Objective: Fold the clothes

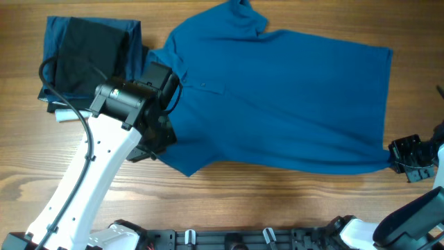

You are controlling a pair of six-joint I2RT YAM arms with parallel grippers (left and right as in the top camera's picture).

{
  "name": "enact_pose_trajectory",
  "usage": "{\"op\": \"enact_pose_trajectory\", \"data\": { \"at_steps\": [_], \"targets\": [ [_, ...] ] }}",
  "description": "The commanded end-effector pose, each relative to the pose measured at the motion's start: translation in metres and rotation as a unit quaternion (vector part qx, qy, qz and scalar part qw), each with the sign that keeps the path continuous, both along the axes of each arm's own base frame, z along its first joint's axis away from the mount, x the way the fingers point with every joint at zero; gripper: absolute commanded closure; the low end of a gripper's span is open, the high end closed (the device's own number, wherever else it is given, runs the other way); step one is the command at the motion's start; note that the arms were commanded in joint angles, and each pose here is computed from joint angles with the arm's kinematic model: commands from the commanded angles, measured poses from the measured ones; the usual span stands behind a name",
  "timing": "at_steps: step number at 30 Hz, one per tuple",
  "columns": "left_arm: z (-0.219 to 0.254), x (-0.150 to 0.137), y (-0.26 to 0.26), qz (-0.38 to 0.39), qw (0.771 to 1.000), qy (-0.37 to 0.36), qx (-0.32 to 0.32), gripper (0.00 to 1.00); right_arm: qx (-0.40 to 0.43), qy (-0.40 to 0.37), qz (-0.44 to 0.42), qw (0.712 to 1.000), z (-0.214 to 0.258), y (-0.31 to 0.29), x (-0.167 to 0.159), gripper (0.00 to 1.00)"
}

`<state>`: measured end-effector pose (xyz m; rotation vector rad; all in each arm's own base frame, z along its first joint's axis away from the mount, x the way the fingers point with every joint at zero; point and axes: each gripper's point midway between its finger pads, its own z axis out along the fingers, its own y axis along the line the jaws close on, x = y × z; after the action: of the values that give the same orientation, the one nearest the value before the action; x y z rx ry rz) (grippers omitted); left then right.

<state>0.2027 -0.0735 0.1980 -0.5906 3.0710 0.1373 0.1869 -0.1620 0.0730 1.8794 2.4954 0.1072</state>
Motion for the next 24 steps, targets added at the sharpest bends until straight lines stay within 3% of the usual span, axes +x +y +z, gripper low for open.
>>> {"op": "enact_pose_trajectory", "data": {
  "at_steps": [1, 4, 11, 17, 24],
  "targets": [
    [0.008, -0.002, 0.004, 0.020, 1.000, -0.003, 0.013, 0.96, -0.014, -0.003, 0.010, 1.000, 0.005, -0.007, 0.003, 0.96],
    [0.008, -0.002, 0.002, 0.020, 1.000, -0.002, 0.007, 0.96, -0.009, -0.008, 0.014, 1.000, 0.005, -0.006, 0.004, 0.96],
    [-0.008, 0.051, 0.009, 0.038, 0.997, -0.056, 0.032, 0.96, 0.002, -0.025, 0.021, 0.999, 0.002, -0.007, 0.016, 0.96],
    [-0.027, 0.103, 0.020, 0.049, 0.995, -0.090, 0.006, 0.96, 0.022, -0.051, 0.054, 0.997, 0.000, -0.006, 0.053, 0.96],
    [-0.012, 0.162, 0.001, 0.002, 0.978, -0.206, -0.034, 0.96, -0.010, -0.093, 0.087, 0.992, -0.015, -0.007, 0.105, 0.96]
  ]
}}
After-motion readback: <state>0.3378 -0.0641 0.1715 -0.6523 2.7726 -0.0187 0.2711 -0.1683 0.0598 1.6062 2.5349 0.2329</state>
